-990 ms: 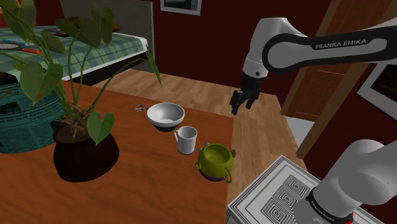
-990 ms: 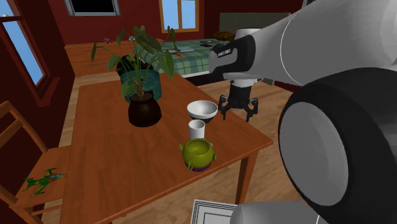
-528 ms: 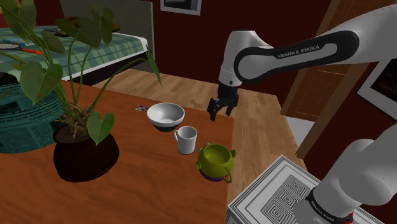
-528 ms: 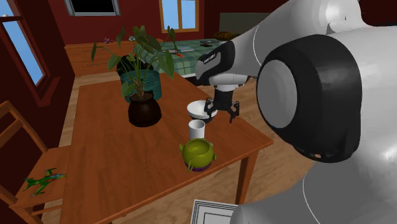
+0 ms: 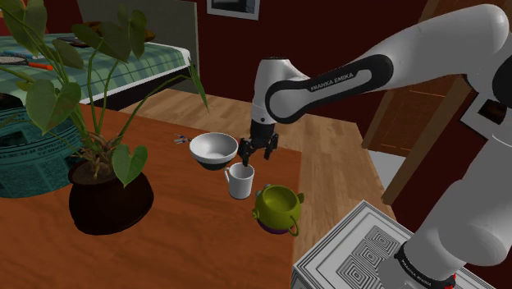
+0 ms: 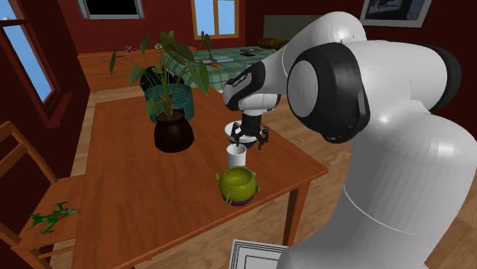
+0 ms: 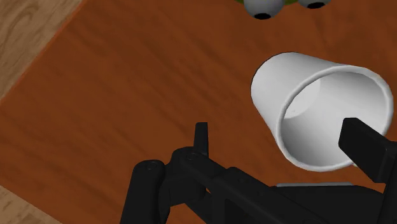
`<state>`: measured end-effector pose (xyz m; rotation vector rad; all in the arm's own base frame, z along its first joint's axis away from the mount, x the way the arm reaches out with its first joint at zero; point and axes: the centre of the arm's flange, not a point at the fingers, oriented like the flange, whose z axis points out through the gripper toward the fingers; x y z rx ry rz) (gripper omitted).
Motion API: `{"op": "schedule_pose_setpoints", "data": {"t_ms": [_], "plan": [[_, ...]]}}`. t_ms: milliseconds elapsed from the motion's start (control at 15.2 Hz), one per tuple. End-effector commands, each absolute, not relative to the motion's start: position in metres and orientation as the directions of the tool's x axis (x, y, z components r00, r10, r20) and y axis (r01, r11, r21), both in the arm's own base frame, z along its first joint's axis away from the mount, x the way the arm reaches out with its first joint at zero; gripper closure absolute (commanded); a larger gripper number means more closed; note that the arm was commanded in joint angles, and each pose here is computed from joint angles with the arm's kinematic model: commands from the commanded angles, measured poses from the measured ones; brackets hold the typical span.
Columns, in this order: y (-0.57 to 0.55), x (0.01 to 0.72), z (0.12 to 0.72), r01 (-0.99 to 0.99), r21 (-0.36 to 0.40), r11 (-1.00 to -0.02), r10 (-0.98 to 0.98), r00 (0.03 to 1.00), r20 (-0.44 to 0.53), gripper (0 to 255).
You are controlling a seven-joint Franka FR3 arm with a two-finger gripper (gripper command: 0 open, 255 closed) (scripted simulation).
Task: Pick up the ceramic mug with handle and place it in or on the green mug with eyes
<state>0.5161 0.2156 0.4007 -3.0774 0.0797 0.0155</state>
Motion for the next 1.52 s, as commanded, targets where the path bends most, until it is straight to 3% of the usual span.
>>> {"op": "schedule_pose_setpoints", "data": {"t_ms": [0, 462, 990, 1056, 1452], "plan": [[0.227, 0.528, 0.392, -0.054, -0.068, -0.996, -0.053, 0.998, -0.016, 0], [0.230, 0.527, 0.352, -0.054, -0.068, -0.996, -0.053, 0.998, -0.016, 0], [0.230, 0.527, 0.353, -0.054, -0.068, -0.996, -0.053, 0.998, -0.016, 0], [0.230, 0.527, 0.353, -0.054, -0.068, -0.996, -0.053, 0.998, -0.016, 255], [0.230, 0.527, 0.353, -0.054, -0.068, -0.996, -0.053, 0.998, -0.016, 255]]}}
